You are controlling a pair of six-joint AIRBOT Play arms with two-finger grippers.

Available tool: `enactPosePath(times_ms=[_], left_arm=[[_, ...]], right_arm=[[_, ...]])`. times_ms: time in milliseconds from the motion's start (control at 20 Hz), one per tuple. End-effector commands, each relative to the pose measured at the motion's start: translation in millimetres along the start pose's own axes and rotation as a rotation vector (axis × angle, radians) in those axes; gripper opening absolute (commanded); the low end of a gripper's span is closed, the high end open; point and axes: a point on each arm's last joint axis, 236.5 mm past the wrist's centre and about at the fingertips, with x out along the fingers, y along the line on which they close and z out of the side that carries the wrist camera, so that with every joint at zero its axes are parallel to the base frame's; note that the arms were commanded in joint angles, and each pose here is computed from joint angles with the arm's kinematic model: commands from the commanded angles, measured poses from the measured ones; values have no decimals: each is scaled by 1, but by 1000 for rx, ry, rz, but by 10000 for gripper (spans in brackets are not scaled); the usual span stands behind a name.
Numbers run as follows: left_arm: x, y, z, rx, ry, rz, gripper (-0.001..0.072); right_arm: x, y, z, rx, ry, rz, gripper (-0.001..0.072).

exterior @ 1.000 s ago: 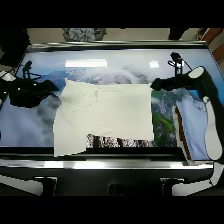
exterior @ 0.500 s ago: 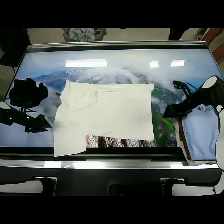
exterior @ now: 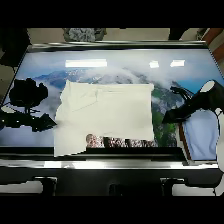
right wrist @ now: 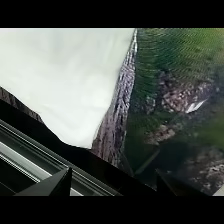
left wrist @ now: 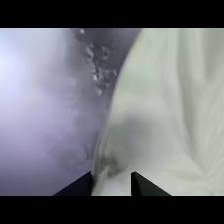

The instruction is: Fold the shirts.

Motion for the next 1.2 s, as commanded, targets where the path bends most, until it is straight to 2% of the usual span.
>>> enactPosePath(times_ms=[0,50,100,150,400,800,900,950,1000,1150], left_arm=[[12,-4,1,14,8,4,285],[14,-4,0,15,14,4,210],[14,-4,-1,15,15,4,85],[14,-4,-1,15,14,4,30],[13,-6,-6,19,37,-5,29],[10,-9,-8,24,43,-9,30],[10,-9,-8,24,43,-9,29],[10,-10,-9,25,48,-11,29],[8,-11,-8,29,51,-14,29],[-25,-33,13,103,4,-24,25]], right_arm=[[9,2,-10,10,-8,-4,606],[13,4,-15,16,-5,-3,606],[18,6,-21,24,3,4,606],[27,10,-27,36,14,24,606],[84,41,-35,151,-59,208,608],[116,36,-27,295,-125,207,598],[125,45,-23,277,-112,185,450],[127,49,-19,257,-113,174,213],[126,52,-20,242,-101,176,43],[91,53,-8,96,-136,120,41]])
